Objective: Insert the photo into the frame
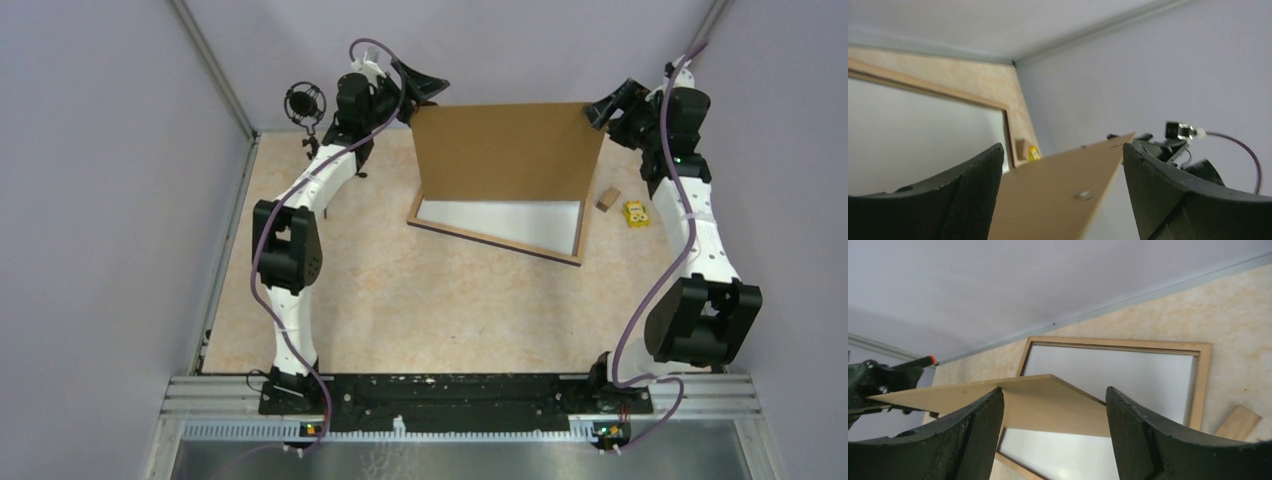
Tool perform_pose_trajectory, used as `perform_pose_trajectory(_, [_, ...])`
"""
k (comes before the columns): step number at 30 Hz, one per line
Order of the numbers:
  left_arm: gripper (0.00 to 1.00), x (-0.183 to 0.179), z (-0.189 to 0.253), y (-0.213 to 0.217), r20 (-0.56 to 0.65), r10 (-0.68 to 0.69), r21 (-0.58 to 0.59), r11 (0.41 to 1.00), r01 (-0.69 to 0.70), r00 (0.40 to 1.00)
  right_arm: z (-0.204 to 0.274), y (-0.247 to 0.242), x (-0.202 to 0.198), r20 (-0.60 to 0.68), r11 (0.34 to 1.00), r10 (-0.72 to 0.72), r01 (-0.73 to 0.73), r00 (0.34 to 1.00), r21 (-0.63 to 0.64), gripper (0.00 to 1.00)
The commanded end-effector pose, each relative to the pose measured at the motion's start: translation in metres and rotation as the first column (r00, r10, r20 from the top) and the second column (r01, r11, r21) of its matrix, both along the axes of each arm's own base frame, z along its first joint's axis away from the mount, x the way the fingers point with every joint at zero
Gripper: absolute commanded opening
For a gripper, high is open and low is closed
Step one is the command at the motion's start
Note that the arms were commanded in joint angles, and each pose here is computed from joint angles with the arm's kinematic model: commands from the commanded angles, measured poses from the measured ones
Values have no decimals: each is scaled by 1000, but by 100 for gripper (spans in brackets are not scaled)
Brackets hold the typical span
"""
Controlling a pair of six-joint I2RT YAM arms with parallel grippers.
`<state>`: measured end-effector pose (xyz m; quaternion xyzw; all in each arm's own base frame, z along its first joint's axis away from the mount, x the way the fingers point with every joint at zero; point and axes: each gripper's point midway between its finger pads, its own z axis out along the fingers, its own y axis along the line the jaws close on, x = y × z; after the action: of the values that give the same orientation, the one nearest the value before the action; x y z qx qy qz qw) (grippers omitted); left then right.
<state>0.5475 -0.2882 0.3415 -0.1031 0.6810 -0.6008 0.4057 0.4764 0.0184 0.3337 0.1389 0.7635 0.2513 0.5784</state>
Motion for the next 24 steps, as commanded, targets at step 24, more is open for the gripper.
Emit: perform_pose_trajectory(24, [96,-165,9,-60,205,-294,168,950,262,933,-40,56,-136,91,973,210,-200,973,-112,99])
